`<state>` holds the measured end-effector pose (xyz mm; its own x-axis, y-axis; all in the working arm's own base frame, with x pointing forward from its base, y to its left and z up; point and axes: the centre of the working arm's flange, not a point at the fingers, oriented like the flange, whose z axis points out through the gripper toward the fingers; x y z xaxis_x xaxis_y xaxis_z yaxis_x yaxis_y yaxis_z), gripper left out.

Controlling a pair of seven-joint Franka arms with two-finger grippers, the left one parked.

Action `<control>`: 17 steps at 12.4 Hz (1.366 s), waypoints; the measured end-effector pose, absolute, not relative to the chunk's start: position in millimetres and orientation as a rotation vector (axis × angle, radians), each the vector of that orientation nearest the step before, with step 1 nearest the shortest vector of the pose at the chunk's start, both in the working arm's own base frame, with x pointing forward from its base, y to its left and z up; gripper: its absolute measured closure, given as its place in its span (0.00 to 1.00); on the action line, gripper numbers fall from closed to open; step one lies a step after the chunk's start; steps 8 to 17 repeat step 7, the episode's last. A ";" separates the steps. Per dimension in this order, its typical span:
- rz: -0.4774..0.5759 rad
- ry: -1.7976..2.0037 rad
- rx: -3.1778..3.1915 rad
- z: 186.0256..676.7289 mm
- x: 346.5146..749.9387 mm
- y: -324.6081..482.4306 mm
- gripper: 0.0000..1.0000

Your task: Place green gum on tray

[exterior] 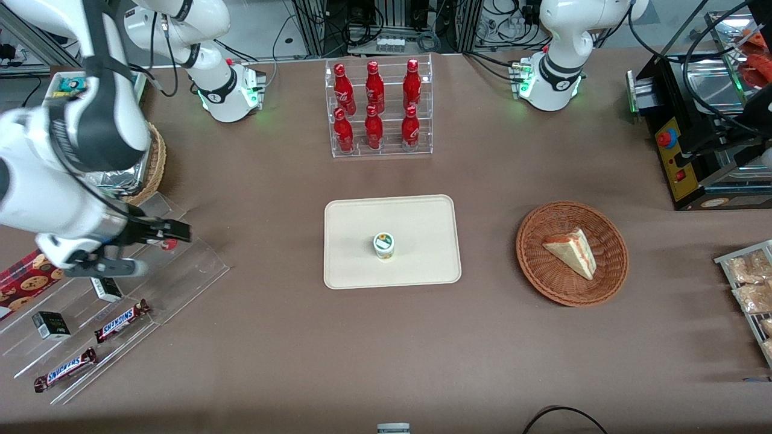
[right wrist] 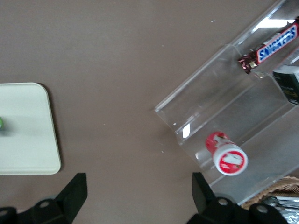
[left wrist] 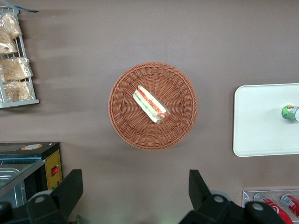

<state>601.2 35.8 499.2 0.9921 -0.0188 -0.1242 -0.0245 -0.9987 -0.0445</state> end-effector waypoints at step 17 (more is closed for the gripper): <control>0.260 0.107 -3.059 554.6 558.4 -21.2 0.00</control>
